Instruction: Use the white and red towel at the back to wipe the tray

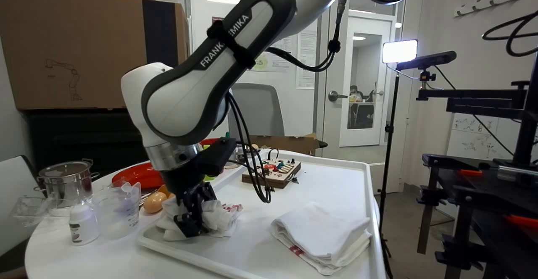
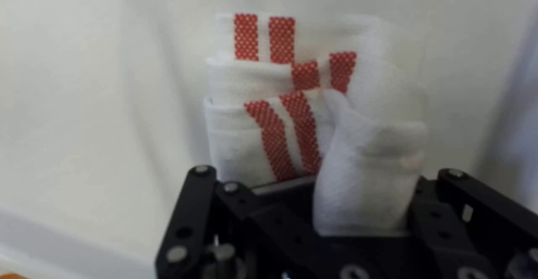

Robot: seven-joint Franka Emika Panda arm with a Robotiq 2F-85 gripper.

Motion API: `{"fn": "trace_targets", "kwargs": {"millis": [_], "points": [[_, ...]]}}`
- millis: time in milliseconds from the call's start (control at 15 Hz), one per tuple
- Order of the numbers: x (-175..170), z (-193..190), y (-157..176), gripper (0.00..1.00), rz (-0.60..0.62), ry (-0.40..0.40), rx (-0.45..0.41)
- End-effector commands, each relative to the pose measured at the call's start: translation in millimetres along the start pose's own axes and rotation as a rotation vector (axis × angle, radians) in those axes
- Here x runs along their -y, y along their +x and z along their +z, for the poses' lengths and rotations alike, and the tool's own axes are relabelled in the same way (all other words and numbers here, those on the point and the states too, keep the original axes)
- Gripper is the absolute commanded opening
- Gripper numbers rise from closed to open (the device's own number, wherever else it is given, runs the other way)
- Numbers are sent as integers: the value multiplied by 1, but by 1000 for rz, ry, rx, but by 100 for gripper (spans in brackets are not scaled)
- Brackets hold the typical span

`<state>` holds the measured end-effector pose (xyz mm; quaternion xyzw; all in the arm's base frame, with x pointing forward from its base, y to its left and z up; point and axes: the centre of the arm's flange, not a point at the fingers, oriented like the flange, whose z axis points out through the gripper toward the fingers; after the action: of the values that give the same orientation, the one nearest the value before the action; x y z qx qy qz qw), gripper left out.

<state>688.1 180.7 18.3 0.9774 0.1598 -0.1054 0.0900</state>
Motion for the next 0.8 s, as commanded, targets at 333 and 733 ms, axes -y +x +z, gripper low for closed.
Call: {"fn": "trace_targets", "kwargs": {"millis": [333,733], "points": [[-19,-11,6,75,56,6,12],[-33,-35,-5,100,77,86,40]]}}
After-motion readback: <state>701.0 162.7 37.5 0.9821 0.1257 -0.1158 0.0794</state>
